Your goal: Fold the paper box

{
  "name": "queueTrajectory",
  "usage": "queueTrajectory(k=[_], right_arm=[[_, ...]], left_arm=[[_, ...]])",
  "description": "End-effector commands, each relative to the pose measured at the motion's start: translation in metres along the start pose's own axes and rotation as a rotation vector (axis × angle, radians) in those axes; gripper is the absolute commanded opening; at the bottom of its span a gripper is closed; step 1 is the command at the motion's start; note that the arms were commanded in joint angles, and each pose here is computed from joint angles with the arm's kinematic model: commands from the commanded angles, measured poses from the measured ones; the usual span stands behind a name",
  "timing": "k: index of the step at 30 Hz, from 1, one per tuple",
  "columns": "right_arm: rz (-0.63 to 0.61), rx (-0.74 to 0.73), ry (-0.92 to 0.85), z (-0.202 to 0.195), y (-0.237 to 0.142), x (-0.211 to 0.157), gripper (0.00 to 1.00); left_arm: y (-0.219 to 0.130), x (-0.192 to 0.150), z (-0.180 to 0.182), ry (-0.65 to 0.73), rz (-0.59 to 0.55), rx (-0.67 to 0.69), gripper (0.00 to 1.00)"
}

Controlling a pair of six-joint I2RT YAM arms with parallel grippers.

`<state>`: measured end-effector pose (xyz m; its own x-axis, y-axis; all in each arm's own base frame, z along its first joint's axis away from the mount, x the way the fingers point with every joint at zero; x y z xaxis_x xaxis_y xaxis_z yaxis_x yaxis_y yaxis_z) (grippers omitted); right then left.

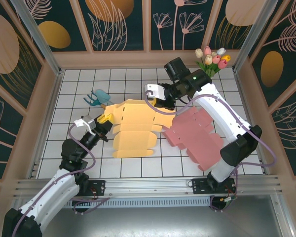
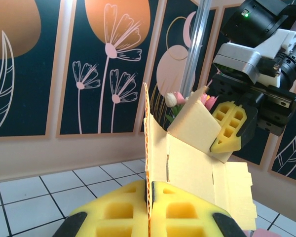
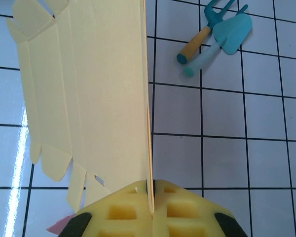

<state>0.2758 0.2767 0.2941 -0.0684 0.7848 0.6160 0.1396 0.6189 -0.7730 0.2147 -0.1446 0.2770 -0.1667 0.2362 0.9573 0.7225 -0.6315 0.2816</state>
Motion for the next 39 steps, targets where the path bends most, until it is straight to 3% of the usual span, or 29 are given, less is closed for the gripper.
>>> queueTrajectory(k=[1,2,3,4,5,6,10,13,16,25,30,39], right_arm=[[0.005,-0.048,-0.023,0.000,-0.009,-0.002,0.00],[0.016,-0.055,-0.022,0.000,-0.008,-0.004,0.00],[0.028,-0.061,-0.019,0.000,-0.006,-0.007,0.00],[0.041,-0.068,-0.014,0.000,-0.004,-0.010,0.00],[0.052,-0.072,-0.012,-0.001,-0.002,-0.014,0.00],[0.068,-0.078,-0.015,-0.001,0.002,-0.018,0.00],[0.109,-0.098,-0.022,-0.002,0.009,-0.029,0.00],[0.109,-0.092,-0.034,0.000,0.012,-0.026,0.00],[0.152,-0.088,-0.035,0.000,0.021,-0.027,0.00],[0.386,-0.057,-0.115,0.018,0.079,-0.044,0.00],[0.368,-0.053,-0.125,0.015,0.094,-0.043,0.00],[0.340,-0.063,-0.112,-0.014,0.098,-0.063,0.00]], left_arm=[[0.001,0.015,0.003,-0.004,-0.051,0.025,0.00],[0.001,0.015,0.005,-0.014,-0.050,0.040,0.00],[0.001,0.016,0.009,-0.026,-0.050,0.067,0.13],[0.002,0.018,0.015,-0.038,-0.050,0.106,0.35],[0.002,0.021,0.021,-0.051,-0.050,0.147,0.48],[0.002,0.025,0.028,-0.062,-0.045,0.196,0.51],[-0.010,0.041,0.058,-0.145,-0.062,0.419,0.51],[-0.035,0.041,0.091,-0.262,-0.066,0.699,0.51],[-0.045,0.045,0.098,-0.252,-0.066,0.773,0.51],[-0.030,0.050,0.080,-0.283,0.065,0.663,0.52],[-0.024,0.038,0.074,-0.329,0.093,0.608,0.51],[0.020,-0.022,0.070,-0.472,0.199,0.497,0.46]])
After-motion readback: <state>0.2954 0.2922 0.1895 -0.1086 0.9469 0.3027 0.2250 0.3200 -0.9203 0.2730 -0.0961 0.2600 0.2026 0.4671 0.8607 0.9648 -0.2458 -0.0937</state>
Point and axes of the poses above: each hand's point on the last joint's axis, 136 mm out from that joint toward the fingers, its own y axis out along the fingers, its own z axis along the line the jaws close on, x = y × z, the point moved 2 cm from there along -y, back along the fingers, and after that the axes turned 9 degrees about y, right-handed, at the moved point
